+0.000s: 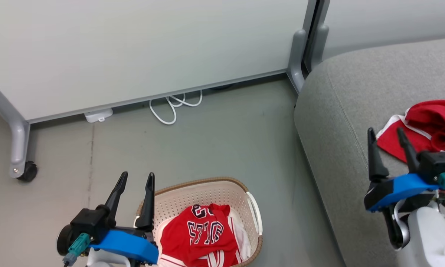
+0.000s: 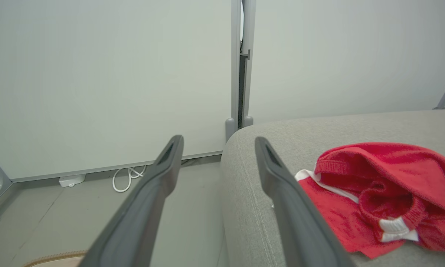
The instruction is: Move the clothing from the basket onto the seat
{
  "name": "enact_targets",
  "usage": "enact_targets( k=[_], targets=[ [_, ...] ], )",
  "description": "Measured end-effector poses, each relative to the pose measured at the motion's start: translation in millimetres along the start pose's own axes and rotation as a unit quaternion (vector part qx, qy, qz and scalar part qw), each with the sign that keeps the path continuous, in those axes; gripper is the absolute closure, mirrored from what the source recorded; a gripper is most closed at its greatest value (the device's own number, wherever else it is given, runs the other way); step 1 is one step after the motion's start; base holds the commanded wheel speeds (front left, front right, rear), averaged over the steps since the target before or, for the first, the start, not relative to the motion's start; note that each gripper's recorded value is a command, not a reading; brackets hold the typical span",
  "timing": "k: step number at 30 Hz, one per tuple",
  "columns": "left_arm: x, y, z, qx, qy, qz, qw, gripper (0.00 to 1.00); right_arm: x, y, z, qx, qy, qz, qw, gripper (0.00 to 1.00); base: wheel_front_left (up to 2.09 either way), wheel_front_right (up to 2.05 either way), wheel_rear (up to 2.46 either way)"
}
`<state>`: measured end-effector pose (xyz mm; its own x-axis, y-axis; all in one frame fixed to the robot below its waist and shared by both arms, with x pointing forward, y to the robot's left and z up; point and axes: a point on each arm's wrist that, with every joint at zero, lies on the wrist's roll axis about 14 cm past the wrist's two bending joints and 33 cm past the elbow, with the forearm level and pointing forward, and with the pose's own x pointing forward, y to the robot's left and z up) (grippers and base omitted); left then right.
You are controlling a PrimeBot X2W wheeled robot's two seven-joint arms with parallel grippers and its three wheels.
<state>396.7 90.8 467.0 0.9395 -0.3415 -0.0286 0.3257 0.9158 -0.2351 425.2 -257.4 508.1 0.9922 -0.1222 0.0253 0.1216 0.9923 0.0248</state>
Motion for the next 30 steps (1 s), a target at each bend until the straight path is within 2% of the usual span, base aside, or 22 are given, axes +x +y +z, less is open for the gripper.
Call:
enact_targets(
  k=[10, 23, 30],
  targets=[
    [-31.3, 32.7, 8.9, 0.011, -0.012, 0.063, 0.998, 0.00, -22.4, 34.8, 3.6, 0.017, -0.005, 0.041, 0.999, 0.00, 0.00, 0.00, 0.00],
    [-49.3, 44.3, 14.1, 0.010, -0.023, 0.095, 0.995, 0.00, -39.7, 79.5, -5.0, 0.018, 0.016, 0.104, 0.994, 0.00, 0.00, 0.00, 0.00],
    [-53.0, 51.1, 10.9, 0.009, -0.018, 0.107, 0.994, 0.00, -41.5, 85.4, -4.6, 0.023, 0.017, 0.111, 0.993, 0.00, 0.00, 0.00, 0.00]
  ],
)
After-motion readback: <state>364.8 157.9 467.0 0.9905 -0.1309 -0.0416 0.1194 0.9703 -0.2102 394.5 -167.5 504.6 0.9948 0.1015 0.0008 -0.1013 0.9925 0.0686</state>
